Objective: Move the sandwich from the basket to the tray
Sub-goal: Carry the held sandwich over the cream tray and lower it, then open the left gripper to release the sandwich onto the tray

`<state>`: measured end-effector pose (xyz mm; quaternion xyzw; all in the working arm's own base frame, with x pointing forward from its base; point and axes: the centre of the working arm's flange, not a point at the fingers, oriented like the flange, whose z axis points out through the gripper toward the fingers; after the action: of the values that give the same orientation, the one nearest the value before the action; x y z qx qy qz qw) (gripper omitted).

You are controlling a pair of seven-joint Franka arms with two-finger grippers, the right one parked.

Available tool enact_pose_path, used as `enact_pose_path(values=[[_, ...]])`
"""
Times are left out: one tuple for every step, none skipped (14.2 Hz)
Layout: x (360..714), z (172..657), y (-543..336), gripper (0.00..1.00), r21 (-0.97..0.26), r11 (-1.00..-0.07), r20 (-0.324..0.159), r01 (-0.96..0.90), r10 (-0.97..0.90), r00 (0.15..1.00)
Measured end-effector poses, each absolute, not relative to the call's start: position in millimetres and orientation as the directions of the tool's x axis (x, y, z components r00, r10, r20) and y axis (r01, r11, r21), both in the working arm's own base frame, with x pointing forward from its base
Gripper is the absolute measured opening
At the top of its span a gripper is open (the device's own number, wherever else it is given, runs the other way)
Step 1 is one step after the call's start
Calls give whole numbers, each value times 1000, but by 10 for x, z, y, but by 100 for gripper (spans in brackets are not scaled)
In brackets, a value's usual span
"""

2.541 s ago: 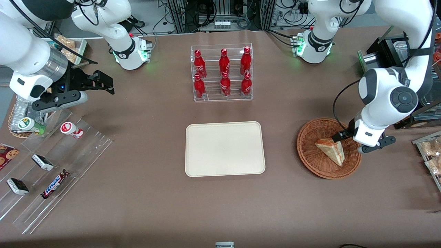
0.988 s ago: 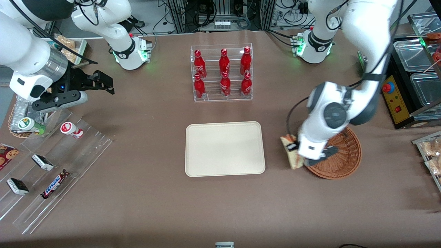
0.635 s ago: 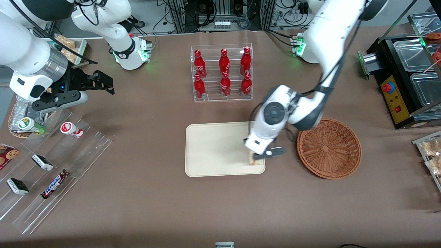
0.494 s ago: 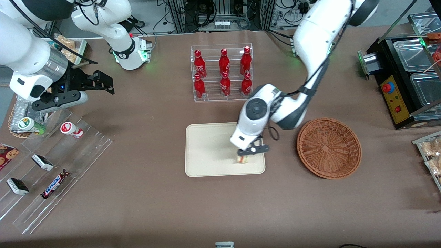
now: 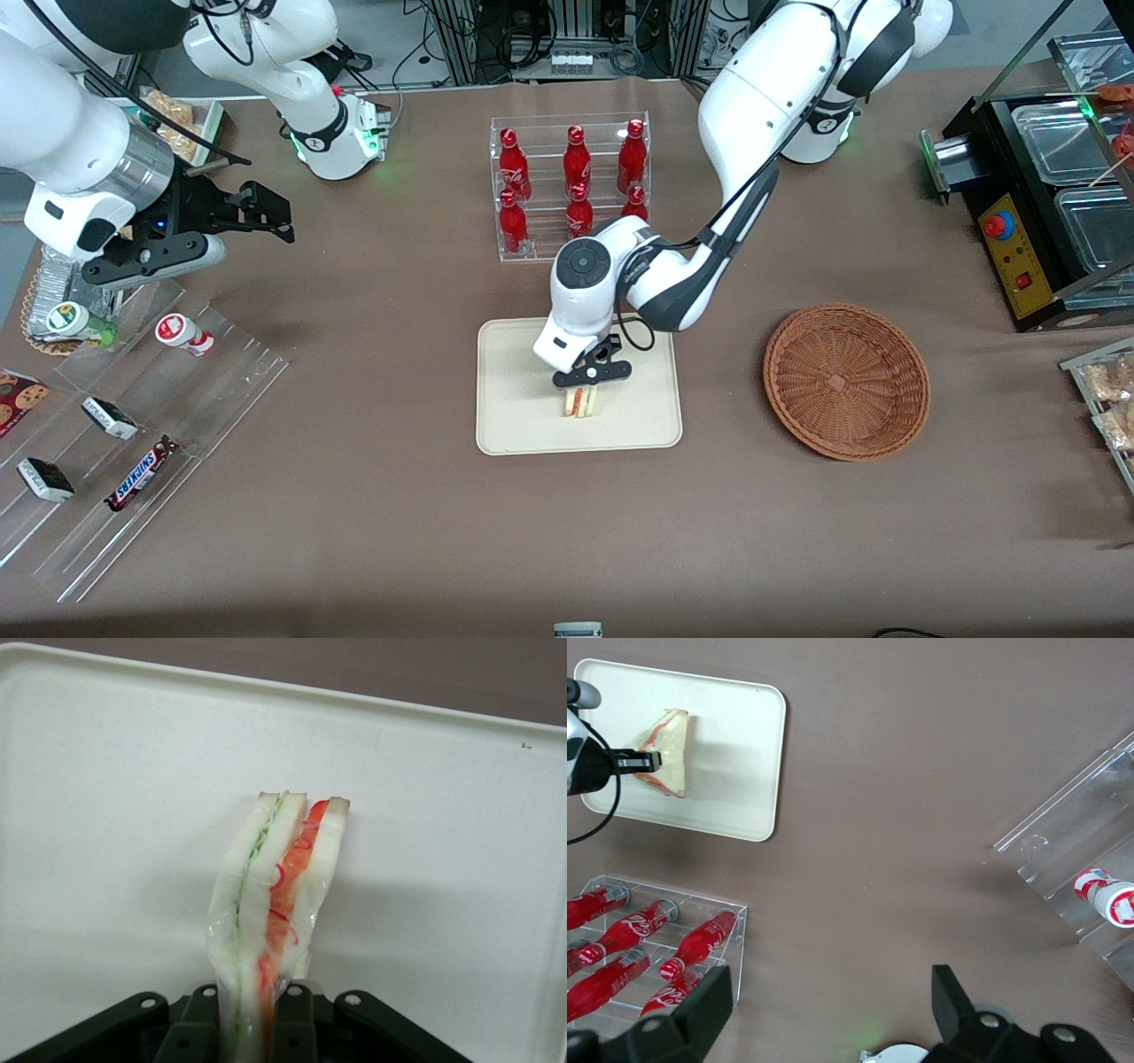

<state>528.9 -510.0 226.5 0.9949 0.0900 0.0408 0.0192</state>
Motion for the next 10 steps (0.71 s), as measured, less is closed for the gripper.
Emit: enact_pose_path(values=[[5292, 2222, -5118, 20, 53, -982, 83, 180, 184, 979], [5306, 2225, -5124, 30, 60, -982, 87, 182, 187, 979], [5337, 2273, -5128, 40, 67, -981, 94, 184, 190, 977], [5391, 2368, -5121, 51, 76, -979, 105, 190, 197, 975], [5471, 2525, -5080, 59, 78, -976, 115, 201, 209, 971], [5552, 2745, -5014, 70, 73, -974, 124, 216, 224, 967], [5612, 3037, -4946, 80, 71, -971, 136, 229, 237, 962], [5647, 3381, -4862, 89, 72, -968, 152, 242, 251, 956], [5673, 3707, -4749, 99, 74, -964, 163, 256, 265, 950], [5704, 4005, -4597, 100, 67, -964, 172, 257, 265, 949]])
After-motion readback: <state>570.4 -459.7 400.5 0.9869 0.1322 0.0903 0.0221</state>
